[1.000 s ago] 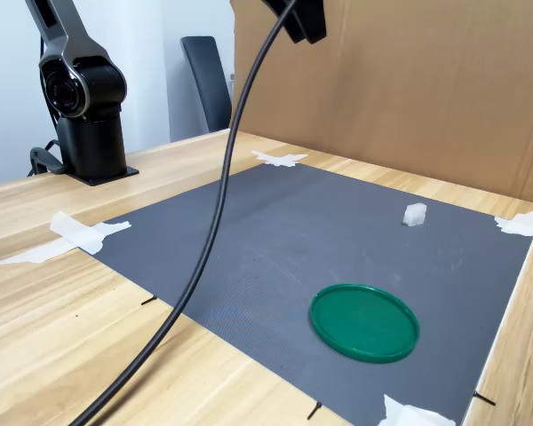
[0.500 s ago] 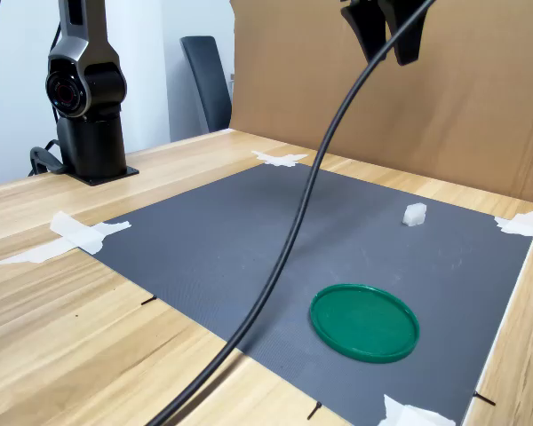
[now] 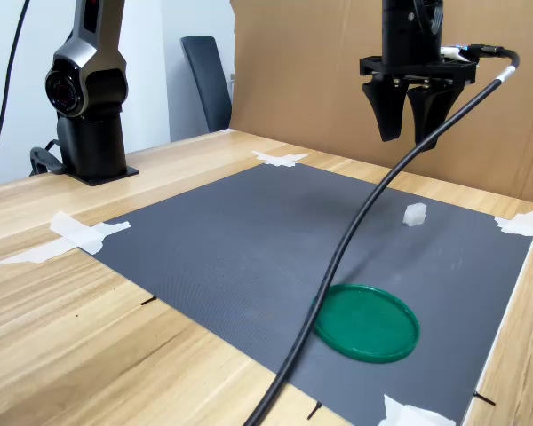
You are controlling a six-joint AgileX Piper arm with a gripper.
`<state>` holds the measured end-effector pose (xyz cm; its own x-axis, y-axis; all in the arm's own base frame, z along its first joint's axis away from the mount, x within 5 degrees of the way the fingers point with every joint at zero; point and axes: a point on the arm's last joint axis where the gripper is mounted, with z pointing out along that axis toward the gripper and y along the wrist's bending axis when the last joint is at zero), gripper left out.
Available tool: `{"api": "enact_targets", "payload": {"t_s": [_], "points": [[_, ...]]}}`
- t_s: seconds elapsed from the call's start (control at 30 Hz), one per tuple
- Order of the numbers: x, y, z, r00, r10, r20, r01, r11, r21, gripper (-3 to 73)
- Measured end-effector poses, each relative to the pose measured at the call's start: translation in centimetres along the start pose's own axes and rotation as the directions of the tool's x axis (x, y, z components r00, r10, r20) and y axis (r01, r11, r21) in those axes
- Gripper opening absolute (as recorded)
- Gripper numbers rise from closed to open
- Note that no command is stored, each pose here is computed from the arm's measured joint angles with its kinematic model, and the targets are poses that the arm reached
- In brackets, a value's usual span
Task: Grasp a white terminal and put it in the green lid.
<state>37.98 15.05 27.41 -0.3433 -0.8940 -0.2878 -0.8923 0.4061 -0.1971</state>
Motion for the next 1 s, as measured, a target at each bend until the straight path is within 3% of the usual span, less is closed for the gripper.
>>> {"api": "enact_targets", "payload": {"t_s": [0.23,0.4,1.0], "points": [[-1.5,-1.4,2.4,1.0,0.007,0.011,-0.006,1.0,-0.011,56.4],[-2.4,0.1,5.6,0.992,-0.09,-0.088,0.087,0.996,-0.035,56.4],[-2.4,0.0,9.2,0.992,-0.05,-0.116,0.048,0.999,-0.016,56.4]]}}
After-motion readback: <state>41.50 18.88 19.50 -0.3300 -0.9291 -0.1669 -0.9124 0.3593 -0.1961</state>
